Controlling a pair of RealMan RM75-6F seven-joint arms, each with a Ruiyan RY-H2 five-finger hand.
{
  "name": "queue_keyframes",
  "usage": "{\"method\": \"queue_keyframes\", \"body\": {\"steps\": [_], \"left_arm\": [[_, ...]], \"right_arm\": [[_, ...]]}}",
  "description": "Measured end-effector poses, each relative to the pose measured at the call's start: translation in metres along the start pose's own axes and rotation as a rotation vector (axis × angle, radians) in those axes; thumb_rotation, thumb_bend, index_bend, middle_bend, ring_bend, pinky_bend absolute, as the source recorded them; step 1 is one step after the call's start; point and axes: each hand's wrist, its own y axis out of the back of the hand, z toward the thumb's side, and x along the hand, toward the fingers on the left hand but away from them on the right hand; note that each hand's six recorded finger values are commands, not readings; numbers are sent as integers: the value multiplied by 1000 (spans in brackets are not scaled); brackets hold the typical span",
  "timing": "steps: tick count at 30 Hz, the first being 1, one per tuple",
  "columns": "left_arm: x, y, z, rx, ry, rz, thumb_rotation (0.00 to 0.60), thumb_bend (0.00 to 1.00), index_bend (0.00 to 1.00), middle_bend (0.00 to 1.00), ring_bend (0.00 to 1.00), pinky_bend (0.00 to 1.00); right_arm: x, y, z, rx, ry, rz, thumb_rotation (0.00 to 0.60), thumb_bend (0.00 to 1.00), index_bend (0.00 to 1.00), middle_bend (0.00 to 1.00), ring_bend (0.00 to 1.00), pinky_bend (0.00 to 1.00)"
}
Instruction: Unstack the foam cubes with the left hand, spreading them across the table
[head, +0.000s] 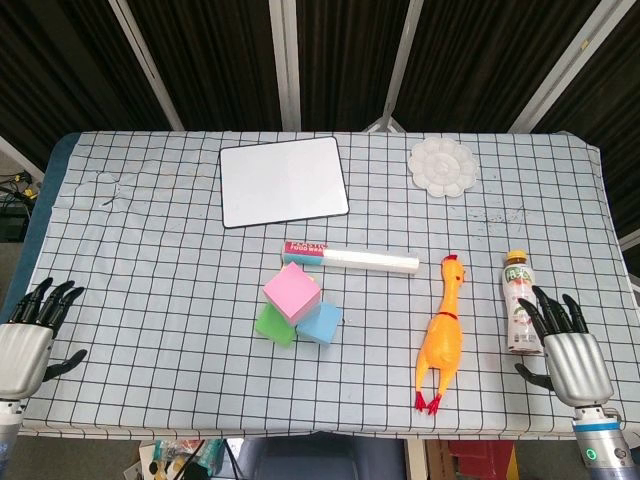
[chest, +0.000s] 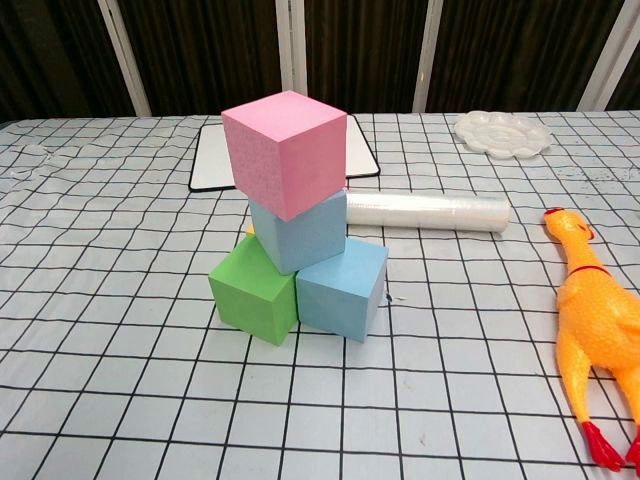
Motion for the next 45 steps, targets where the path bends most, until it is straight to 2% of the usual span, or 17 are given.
{"method": "queue_keyframes", "body": {"steps": [7, 31, 37, 45], "left_arm": [[-1, 1, 2, -9, -15, 2, 600, 51, 133, 101, 46, 158], [6, -9, 3, -46, -49, -68, 600, 36, 96, 92, 46, 158], [29, 0, 15, -87, -106, -94, 600, 9, 79, 76, 34, 158], [88, 32, 64, -119, -244, -180, 600, 6, 74, 63, 24, 148]], "right_arm": [[-1, -2, 1, 2, 4, 11, 600, 24, 142, 38, 132, 43], [0, -1, -1, -4, -9, 5, 600, 23, 143, 38, 132, 43], [0, -3, 1, 2, -7, 12, 600, 23, 143, 38, 132, 43], [0, -5, 3, 14, -8, 17, 600, 23, 143, 38, 132, 43]]}}
